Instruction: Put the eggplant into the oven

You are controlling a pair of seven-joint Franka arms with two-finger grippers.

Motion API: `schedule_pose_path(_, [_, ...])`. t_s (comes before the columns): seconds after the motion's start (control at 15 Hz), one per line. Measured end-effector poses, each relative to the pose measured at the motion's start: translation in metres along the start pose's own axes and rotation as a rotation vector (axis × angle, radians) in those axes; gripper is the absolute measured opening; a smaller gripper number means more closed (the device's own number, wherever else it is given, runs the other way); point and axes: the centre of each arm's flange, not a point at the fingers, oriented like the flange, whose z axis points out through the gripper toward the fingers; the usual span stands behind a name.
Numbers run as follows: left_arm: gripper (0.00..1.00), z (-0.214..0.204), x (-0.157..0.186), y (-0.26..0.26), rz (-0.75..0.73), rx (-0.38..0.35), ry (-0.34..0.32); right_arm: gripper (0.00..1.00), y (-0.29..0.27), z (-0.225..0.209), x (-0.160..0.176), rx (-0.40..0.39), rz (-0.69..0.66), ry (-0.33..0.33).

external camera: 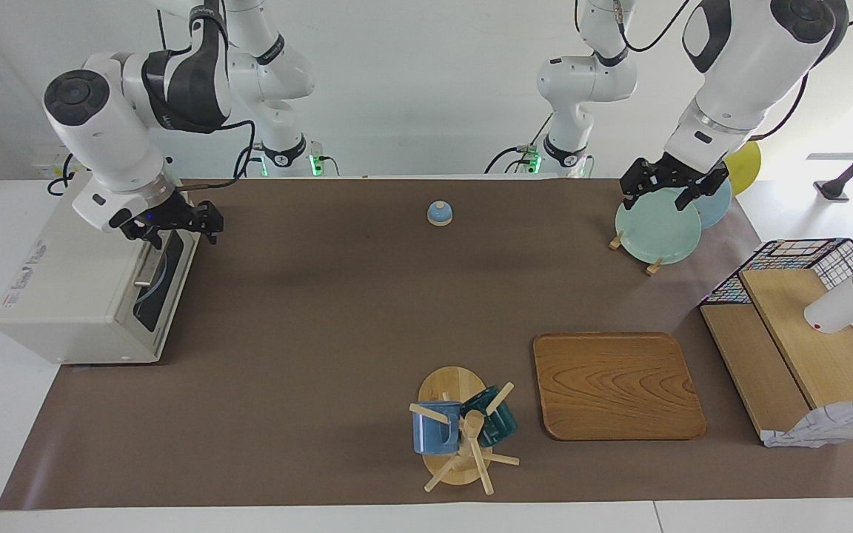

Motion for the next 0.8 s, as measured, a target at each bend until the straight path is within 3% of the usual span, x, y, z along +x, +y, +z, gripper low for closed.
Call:
schedule_pose_path(0.67, [1.00,0.000,0.000,0.000,0.000,0.000,0.000,1.00,0.012,-0.035,-0.021,-0.004,0.042,0.078])
schedule_pose_path(0.8, [1.00,0.000,0.000,0.000,0.000,0.000,0.000,1.00,0.014,-0.043,-0.032,0.001,0.048,0.065])
